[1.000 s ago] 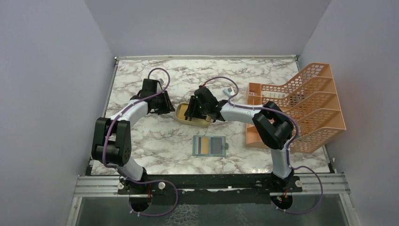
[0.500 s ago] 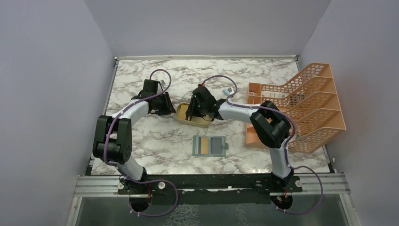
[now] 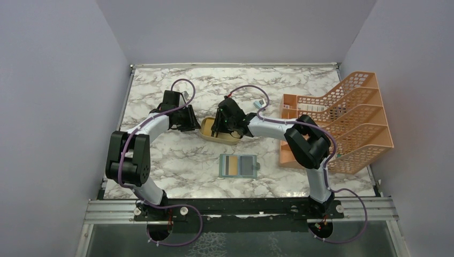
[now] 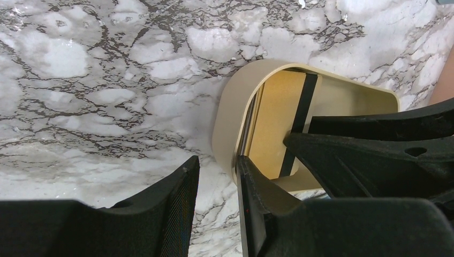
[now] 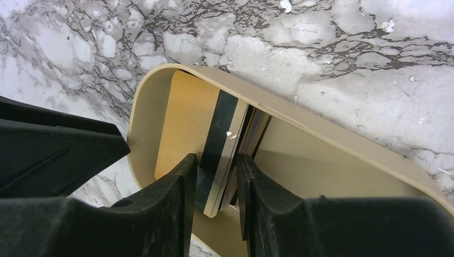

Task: Put the credit cards into the card holder
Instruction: Pick up the credit card from the storage box, then insert the credit card into the card holder.

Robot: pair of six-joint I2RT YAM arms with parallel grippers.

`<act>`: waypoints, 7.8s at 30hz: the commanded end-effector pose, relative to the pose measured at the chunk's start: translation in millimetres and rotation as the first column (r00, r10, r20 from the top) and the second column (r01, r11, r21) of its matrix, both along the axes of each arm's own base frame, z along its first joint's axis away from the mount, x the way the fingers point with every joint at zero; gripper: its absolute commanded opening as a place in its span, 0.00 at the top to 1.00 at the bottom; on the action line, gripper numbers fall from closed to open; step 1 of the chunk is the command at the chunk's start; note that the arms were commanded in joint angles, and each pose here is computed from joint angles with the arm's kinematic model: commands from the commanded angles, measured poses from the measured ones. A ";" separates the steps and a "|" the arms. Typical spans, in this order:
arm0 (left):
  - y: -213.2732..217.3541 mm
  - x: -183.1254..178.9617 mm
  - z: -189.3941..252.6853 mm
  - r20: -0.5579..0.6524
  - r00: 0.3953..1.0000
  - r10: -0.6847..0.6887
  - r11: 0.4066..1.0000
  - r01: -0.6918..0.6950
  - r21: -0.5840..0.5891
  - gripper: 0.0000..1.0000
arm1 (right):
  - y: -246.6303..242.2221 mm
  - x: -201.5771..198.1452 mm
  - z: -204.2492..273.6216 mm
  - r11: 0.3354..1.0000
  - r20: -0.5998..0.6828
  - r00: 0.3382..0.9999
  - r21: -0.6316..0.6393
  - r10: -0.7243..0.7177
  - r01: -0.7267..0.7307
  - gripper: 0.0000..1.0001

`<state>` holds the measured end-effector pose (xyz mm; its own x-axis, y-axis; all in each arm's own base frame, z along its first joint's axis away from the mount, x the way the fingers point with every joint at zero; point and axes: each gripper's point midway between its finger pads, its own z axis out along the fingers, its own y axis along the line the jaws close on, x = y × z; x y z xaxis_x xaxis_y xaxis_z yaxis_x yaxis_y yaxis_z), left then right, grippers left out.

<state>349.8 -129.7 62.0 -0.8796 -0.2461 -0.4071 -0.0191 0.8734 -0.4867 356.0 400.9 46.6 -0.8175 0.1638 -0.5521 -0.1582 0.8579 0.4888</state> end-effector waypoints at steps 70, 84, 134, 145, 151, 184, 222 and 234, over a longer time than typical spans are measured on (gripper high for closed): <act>-85.4 -57.7 193.5 0.410 0.881 -0.236 0.651 0.456 -0.606 0.38 | -64.5 -97.7 200.0 0.859 0.142 0.990 0.506 0.006 -0.078 0.99; -94.9 -82.7 200.9 0.328 0.916 -0.231 0.585 0.400 -0.705 0.55 | -39.6 -105.5 229.7 0.766 0.193 0.975 0.610 0.106 -0.204 0.99; -136.6 -114.1 52.3 0.038 0.996 -0.085 0.879 0.093 -0.468 1.00 | -158.6 -143.8 33.8 0.957 -0.114 0.979 -0.219 0.167 -0.188 0.49; -149.4 -136.4 24.7 -0.002 0.990 -0.143 0.891 0.128 -0.436 1.00 | -172.0 -151.1 -9.0 0.934 -0.189 0.971 -0.297 0.145 -0.197 0.49; -152.7 -148.2 7.9 -0.030 0.984 -0.177 0.900 0.150 -0.408 1.00 | -178.4 -154.5 -18.6 0.938 -0.180 0.975 -0.298 0.129 -0.179 0.52; -166.6 -153.2 -24.8 -0.060 0.979 -0.195 0.917 0.161 -0.364 1.00 | -181.8 -174.1 -28.8 0.959 -0.198 0.972 -0.224 0.129 -0.173 0.79; -159.3 -149.2 -55.7 -0.019 0.999 -0.031 0.972 0.026 -0.235 1.00 | -186.1 -198.4 -34.1 0.989 -0.221 0.972 -0.099 0.084 -0.108 0.84; -156.3 -149.8 -54.2 0.019 1.000 0.004 0.975 0.001 -0.223 1.00 | -185.0 -203.5 -33.1 0.995 -0.233 0.970 -0.058 0.068 -0.084 0.89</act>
<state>201.0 -308.3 33.4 -0.8952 -0.3145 -0.3157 0.0360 0.6551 -0.7547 164.4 216.7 17.4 -0.9169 0.0546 -0.3953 -0.1357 0.8889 0.4375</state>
